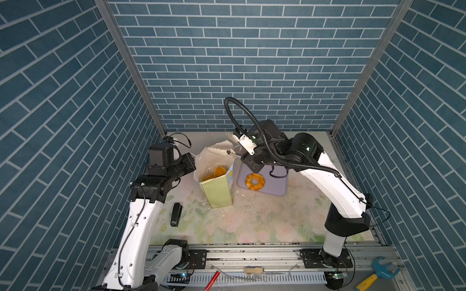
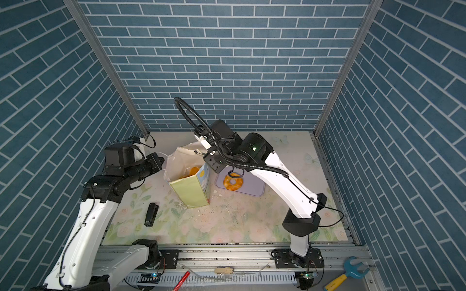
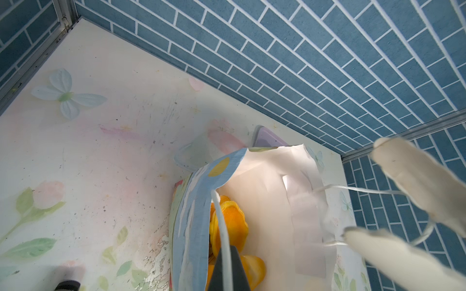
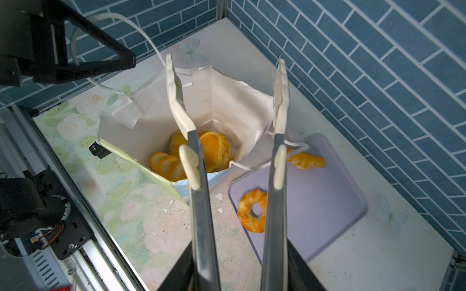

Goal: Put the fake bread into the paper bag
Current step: 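Withdraw the tongs back over the tray toward the ring bread, then lower the tongs and pinch the orange ring bread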

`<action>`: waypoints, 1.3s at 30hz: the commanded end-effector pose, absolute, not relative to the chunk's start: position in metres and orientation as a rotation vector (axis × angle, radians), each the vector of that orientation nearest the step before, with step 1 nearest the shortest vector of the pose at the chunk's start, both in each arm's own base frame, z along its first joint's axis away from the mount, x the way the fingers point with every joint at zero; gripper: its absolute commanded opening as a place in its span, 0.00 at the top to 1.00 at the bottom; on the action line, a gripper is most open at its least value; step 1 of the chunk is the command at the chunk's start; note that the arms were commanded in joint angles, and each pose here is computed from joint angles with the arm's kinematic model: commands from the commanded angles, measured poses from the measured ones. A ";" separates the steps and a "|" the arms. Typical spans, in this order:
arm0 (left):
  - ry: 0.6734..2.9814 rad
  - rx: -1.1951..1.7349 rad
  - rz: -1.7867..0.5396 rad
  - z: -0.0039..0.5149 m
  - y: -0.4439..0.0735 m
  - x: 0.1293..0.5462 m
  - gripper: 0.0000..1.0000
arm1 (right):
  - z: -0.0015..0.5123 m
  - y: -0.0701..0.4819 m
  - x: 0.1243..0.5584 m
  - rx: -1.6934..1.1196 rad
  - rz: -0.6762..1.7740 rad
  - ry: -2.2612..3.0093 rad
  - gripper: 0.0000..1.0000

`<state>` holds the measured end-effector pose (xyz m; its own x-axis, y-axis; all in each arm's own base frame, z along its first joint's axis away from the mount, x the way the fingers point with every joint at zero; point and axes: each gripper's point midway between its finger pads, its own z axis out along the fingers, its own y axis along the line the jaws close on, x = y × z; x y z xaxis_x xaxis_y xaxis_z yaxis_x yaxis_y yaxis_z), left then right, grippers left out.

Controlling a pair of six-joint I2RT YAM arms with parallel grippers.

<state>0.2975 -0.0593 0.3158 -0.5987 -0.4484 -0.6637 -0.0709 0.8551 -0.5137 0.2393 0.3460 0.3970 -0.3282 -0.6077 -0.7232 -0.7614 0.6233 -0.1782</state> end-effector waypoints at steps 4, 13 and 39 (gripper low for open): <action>2.169 -0.357 -0.557 0.315 -0.060 0.294 1.00 | 0.427 0.249 0.268 -0.763 0.123 2.062 0.50; 2.169 -0.357 -0.554 0.315 -0.060 0.296 1.00 | 0.313 0.179 0.267 -0.639 0.049 2.383 0.49; 2.187 -0.365 -0.545 0.311 -0.059 0.296 1.00 | 0.143 0.231 0.293 -0.861 -0.006 2.745 0.53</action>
<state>0.2970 -0.0585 0.3145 -0.6015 -0.4417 -0.6656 -0.0724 0.8599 -0.5053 0.2844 0.2212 0.1370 -0.7974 -0.5635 -0.2160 -0.5567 0.8250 -0.0971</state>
